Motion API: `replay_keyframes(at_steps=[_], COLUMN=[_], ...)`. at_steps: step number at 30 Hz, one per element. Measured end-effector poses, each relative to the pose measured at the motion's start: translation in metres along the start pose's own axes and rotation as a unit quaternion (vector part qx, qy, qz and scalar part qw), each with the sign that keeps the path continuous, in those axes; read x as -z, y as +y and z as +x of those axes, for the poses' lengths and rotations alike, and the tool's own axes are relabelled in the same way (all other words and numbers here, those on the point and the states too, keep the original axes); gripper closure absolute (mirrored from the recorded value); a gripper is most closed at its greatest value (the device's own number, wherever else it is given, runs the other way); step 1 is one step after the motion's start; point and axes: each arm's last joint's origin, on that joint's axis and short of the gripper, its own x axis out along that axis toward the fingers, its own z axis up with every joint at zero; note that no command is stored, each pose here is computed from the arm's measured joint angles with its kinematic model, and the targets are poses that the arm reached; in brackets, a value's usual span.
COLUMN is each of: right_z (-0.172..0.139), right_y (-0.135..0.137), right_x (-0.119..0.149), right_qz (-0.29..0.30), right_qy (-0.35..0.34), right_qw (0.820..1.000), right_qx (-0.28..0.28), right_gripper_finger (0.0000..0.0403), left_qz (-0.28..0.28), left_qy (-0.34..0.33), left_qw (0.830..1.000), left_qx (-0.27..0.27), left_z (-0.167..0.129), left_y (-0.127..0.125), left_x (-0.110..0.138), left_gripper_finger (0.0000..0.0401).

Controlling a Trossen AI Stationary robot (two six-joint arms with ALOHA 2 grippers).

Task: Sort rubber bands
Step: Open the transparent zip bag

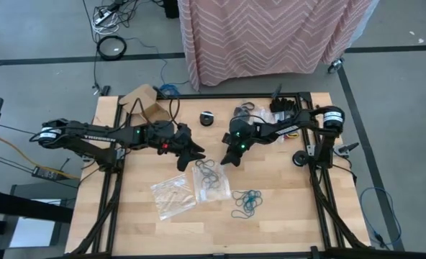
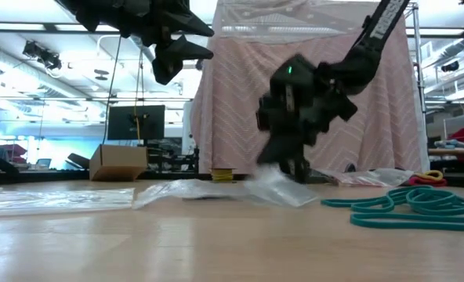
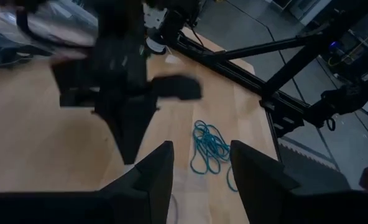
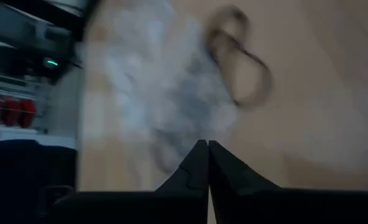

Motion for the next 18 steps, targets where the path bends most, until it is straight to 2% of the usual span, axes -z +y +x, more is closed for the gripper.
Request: replay_keyframes(at_steps=[8,12,15,18], right_z=[-0.025,-0.030,-0.034,-0.042], right_y=[0.033,0.022,0.013,0.014], right_x=[-0.006,0.006,0.009,0.005], right_qz=[-0.032,-0.010,0.002,0.006], right_qy=[-0.010,0.034,0.047,0.025], right_qw=[0.999,0.998,0.996,0.997], right_qx=[-0.009,0.058,0.071,0.069], right_gripper_finger=[0.0403,0.0403,0.0403,0.0403], left_qz=[0.010,0.013,0.013,0.013], left_qy=[0.007,0.010,0.011,0.016], left_qw=[1.000,1.000,1.000,1.000], left_qx=[0.002,0.009,0.010,0.016], left_z=[0.000,0.000,0.000,0.000], left_y=[0.000,0.000,0.000,0.000], left_x=[0.001,0.001,0.001,0.002], left_gripper_finger=[0.0234,0.0234,0.0234,0.0234])
